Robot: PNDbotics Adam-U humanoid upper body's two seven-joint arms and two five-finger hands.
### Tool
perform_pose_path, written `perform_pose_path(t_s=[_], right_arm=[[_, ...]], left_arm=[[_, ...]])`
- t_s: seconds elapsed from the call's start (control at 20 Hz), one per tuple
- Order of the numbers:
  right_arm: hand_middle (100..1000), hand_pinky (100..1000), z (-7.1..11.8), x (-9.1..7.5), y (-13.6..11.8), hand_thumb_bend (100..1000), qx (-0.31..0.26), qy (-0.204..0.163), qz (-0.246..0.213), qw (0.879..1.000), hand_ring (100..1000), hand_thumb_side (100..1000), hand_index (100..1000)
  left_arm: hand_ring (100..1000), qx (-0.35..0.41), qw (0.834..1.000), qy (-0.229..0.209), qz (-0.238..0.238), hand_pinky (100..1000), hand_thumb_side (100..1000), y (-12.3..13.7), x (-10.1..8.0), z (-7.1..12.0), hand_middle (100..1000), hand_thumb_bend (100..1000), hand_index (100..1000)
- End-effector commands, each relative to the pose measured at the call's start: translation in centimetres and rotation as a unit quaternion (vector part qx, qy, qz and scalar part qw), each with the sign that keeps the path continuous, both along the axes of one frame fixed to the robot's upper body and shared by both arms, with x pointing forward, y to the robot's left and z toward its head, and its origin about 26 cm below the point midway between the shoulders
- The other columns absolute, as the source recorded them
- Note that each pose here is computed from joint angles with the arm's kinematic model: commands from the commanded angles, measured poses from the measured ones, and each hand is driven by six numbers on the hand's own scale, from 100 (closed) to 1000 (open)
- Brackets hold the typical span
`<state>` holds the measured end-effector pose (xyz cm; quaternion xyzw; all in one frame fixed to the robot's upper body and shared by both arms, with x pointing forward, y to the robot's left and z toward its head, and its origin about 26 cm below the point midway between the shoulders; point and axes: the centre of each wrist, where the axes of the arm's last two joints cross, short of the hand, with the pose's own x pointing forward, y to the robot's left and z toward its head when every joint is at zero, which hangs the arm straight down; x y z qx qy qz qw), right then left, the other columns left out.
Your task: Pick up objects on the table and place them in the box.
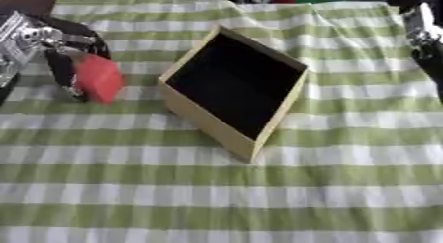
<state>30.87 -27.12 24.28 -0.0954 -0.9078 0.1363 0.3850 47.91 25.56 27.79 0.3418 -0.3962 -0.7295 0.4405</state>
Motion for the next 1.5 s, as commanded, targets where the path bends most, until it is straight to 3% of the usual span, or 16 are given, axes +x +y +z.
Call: perform_pose_path(t_s=[0.05, 0.55, 0.85, 1.15, 1.5], right_arm=[[692, 914, 0.8, -0.4, -0.1, 100, -0.003, -0.013, 0.001, 1.0, 769, 524, 887], [693, 915, 0.7, -0.4, -0.1, 100, 0.0, -0.01, 0.002, 1.0, 770, 528, 888], [694, 915, 0.7, -0.4, -0.1, 100, 0.0, -0.011, 0.0, 1.0, 771, 525, 888], [694, 915, 0.7, -0.4, -0.2, 100, -0.001, -0.011, -0.001, 1.0, 771, 525, 888], [693, 915, 0.8, -0.4, -0.1, 100, 0.0, -0.014, -0.001, 1.0, 771, 523, 887]], left_arm=[[742, -0.002, 1.0, -0.025, -0.006, 840, 100, 0.0, -0.4, 2.1, 616, 653, 713], [600, -0.016, 0.999, -0.05, 0.013, 812, 100, 0.0, -0.5, 1.9, 442, 580, 505], [589, -0.028, 0.997, -0.074, -0.007, 806, 100, -1.2, -1.4, 4.1, 436, 514, 505], [572, -0.071, 0.991, -0.094, -0.06, 825, 100, -5.0, -2.8, 6.2, 429, 398, 504], [568, -0.14, 0.974, -0.112, -0.14, 834, 100, -11.3, -5.2, 8.5, 434, 311, 511]])
